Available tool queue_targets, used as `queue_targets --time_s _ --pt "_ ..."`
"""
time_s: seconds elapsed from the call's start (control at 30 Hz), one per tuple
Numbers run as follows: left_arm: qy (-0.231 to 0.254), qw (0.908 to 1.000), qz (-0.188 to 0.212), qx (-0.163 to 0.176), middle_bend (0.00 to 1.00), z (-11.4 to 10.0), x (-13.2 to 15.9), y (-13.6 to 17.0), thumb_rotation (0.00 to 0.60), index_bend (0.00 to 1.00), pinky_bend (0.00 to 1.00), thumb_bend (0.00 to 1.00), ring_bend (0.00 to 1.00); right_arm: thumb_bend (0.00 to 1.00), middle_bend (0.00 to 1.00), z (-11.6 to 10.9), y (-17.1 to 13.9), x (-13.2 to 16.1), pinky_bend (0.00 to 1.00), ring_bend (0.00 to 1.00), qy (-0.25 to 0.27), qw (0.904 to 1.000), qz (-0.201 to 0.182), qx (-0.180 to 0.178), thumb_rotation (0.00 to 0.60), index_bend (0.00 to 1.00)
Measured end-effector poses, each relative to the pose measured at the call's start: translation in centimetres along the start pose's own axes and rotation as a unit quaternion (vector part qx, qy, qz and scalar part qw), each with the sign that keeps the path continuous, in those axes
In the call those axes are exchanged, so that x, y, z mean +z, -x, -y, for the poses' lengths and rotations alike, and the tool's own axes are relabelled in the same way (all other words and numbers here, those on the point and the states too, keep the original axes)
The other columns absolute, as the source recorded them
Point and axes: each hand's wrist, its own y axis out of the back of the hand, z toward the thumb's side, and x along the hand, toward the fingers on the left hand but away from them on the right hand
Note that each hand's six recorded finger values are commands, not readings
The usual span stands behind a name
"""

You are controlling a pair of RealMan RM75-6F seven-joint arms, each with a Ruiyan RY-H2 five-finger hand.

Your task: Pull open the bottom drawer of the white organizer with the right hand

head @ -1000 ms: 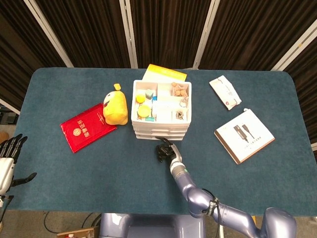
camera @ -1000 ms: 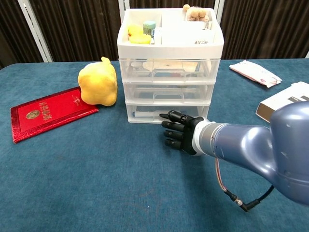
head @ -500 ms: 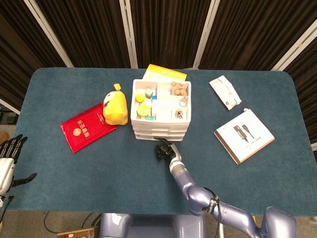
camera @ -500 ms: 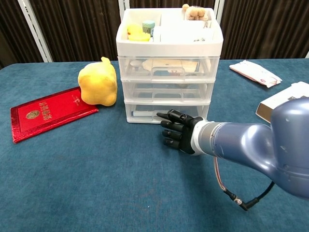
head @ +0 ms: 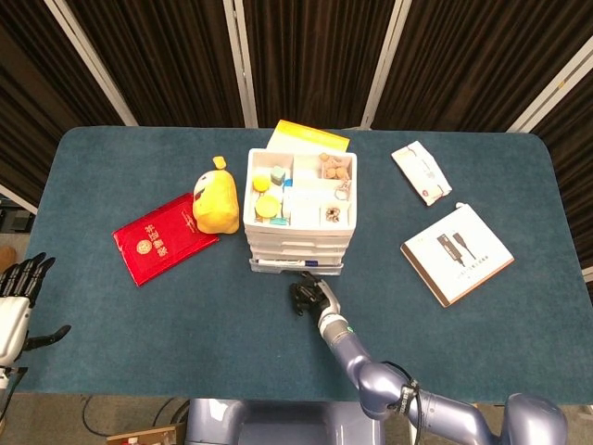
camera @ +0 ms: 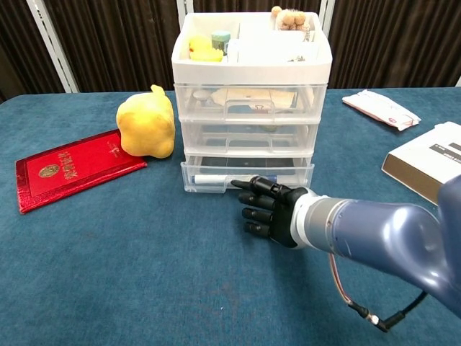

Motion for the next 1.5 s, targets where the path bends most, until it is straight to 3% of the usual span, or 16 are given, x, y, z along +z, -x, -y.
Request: queue_targets --time_s 0.17,0.4,0.63,0.83,1.07,1.33,1.43,1.5 --pt "0.001 1.0000 0.000 0.000 0.00 0.0 0.0 0.0 0.600 0.01 0.00 0.04 0.00 0.89 0.84 -0.4 -0.7 -0.7 0.88 0.82 -0.023 0.9997 0.001 -0.003 0.600 0.29" --pt "0.001 1.0000 0.001 0.001 0.00 0.0 0.0 0.0 0.600 0.01 0.00 0.04 0.00 0.86 0.81 -0.6 -1.9 -1.1 0.85 0.80 -0.070 0.9976 -0.001 -0.002 0.600 0.01" --pt "0.003 1.0000 -0.001 0.000 0.00 0.0 0.0 0.1 0.600 0.01 0.00 0.05 0.00 0.85 0.81 -0.9 -3.4 -1.4 0.84 0.79 -0.125 0.9921 -0.015 0.003 0.600 0.00" --pt "0.005 1.0000 -0.002 0.001 0.00 0.0 0.1 0.1 0.600 0.01 0.00 0.04 0.00 0.85 0.81 -1.1 -5.2 -0.7 0.84 0.79 -0.183 0.9813 -0.061 -0.005 0.600 0.01" --pt "0.011 0.9999 0.007 0.010 0.00 -0.2 0.4 0.3 0.600 0.01 0.00 0.05 0.00 0.84 0.80 -1.6 -8.3 1.2 0.84 0.79 -0.292 0.9460 -0.137 -0.029 0.600 0.09" --pt "0.010 0.9999 0.008 0.012 0.00 -0.1 0.4 0.4 0.600 0.01 0.00 0.05 0.00 0.84 0.80 -3.6 -9.7 2.7 0.84 0.79 -0.377 0.9129 -0.140 -0.070 0.600 0.19" --pt "0.010 0.9999 0.006 0.011 0.00 0.0 0.4 0.4 0.600 0.01 0.00 0.05 0.00 0.84 0.80 -4.4 -9.3 3.1 0.84 0.79 -0.417 0.8948 -0.134 -0.086 0.600 0.22" --pt "0.009 0.9999 0.006 0.011 0.00 0.0 0.4 0.4 0.600 0.01 0.00 0.04 0.00 0.84 0.80 -5.1 -9.0 3.4 0.84 0.80 -0.451 0.8764 -0.135 -0.100 0.600 0.23"
